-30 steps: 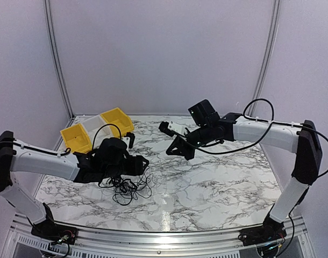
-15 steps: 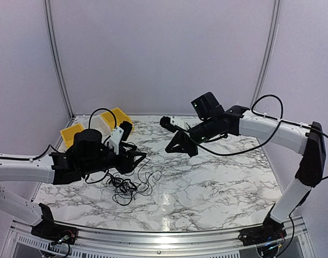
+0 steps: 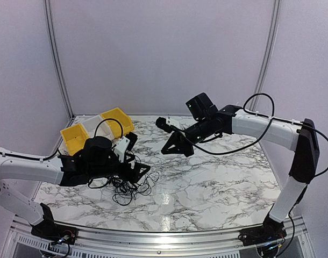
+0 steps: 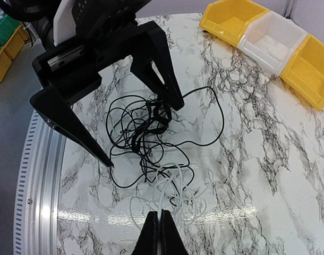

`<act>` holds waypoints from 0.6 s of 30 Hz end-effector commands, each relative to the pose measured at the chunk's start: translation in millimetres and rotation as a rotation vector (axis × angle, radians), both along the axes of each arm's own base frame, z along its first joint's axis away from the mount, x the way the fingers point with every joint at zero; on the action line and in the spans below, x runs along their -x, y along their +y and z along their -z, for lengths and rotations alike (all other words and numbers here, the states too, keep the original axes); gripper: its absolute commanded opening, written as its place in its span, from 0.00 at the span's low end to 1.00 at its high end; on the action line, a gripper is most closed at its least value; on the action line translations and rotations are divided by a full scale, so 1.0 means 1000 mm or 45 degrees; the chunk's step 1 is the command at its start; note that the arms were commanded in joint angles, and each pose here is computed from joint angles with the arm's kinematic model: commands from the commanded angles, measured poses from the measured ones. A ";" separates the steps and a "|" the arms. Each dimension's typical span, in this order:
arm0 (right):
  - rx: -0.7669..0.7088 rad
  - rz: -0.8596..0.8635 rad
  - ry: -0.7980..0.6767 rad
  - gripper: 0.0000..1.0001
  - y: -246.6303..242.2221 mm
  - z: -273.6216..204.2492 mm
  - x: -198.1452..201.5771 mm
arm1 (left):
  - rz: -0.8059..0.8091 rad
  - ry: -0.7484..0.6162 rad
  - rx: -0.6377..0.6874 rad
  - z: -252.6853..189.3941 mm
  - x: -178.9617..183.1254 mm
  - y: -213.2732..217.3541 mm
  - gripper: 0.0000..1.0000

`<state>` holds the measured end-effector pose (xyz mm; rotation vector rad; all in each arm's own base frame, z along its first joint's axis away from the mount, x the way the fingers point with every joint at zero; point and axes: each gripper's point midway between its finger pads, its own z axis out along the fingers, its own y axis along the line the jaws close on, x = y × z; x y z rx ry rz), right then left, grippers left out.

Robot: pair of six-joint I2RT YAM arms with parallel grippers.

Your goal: Untangle the cables

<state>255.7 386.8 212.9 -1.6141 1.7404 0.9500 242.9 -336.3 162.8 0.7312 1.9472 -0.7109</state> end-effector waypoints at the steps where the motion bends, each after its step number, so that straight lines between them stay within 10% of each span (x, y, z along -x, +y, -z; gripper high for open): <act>1: -0.012 0.012 -0.028 0.00 0.003 -0.008 -0.003 | -0.157 0.087 -0.139 0.008 -0.002 0.032 0.93; 8: 0.023 0.037 -0.045 0.00 0.003 0.003 -0.009 | 0.085 0.592 -0.507 0.089 0.065 0.053 0.82; 18: 0.008 0.018 -0.031 0.00 0.007 0.003 -0.006 | 0.215 0.647 -0.528 0.023 0.076 0.059 0.86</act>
